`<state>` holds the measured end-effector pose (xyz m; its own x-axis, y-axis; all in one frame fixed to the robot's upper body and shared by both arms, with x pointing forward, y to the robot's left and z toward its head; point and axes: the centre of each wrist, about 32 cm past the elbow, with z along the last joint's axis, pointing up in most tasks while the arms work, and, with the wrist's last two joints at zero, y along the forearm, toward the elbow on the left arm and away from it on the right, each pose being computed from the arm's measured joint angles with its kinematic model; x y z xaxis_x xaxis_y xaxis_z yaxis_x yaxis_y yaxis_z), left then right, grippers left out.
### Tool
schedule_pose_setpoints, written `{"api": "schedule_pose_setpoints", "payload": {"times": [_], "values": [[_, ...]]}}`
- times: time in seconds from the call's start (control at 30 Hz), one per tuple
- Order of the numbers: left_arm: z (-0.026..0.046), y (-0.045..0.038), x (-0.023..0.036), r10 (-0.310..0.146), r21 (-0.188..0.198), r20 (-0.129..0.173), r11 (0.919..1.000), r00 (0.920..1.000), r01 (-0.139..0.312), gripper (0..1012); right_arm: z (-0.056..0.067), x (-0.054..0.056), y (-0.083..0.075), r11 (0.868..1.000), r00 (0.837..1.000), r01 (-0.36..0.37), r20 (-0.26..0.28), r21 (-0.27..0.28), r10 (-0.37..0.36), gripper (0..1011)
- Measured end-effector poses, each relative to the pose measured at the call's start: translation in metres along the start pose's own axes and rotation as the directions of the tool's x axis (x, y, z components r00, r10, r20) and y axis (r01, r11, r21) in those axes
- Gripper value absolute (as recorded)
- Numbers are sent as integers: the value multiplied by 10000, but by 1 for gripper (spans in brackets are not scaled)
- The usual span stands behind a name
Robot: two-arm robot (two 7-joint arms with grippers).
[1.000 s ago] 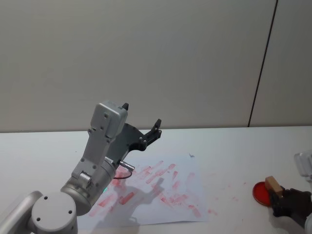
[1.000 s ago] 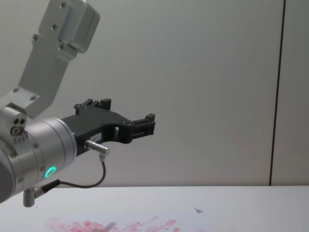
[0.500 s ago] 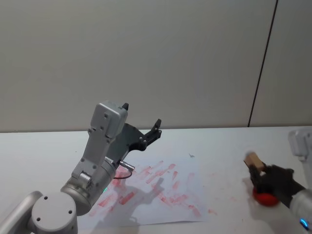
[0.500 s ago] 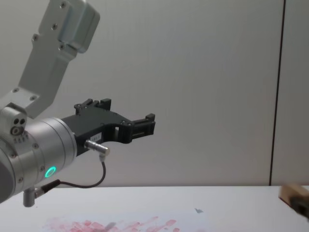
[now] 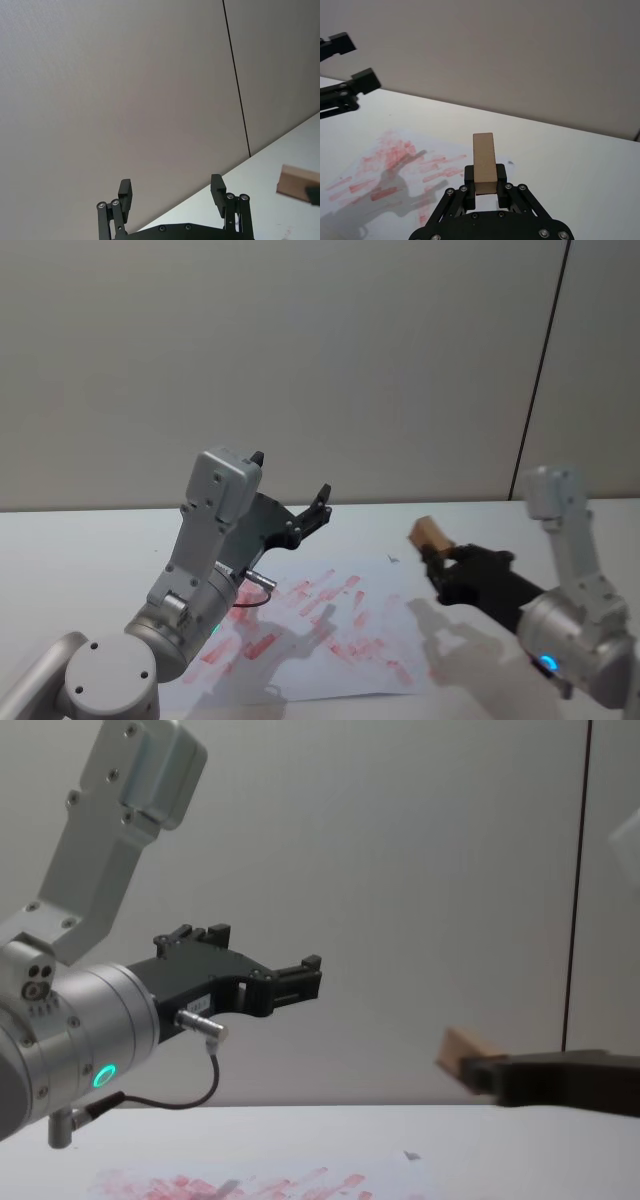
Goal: Use the one hand to pick up the stamp and affix it onto the A4 paper.
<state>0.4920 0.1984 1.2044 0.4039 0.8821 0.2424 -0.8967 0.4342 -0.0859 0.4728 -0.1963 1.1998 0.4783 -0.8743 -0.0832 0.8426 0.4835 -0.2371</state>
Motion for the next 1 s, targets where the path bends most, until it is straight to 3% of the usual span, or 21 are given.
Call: {"api": "schedule_pose_setpoints", "payload": {"times": [0.37,0.67,1.0], "values": [[0,0,0,-2,0,0,10000,10000,2,1002,-16,-255,308,9895,9950,-995,-183,-1049,981,218],[0,0,0,-2,0,0,10000,10000,2,1001,-112,-381,478,9727,9944,-1048,-52,-2069,1060,218],[0,0,0,-2,0,0,10000,10000,2,1001,-222,-439,570,9602,9958,-816,175,-2673,895,218]]}}
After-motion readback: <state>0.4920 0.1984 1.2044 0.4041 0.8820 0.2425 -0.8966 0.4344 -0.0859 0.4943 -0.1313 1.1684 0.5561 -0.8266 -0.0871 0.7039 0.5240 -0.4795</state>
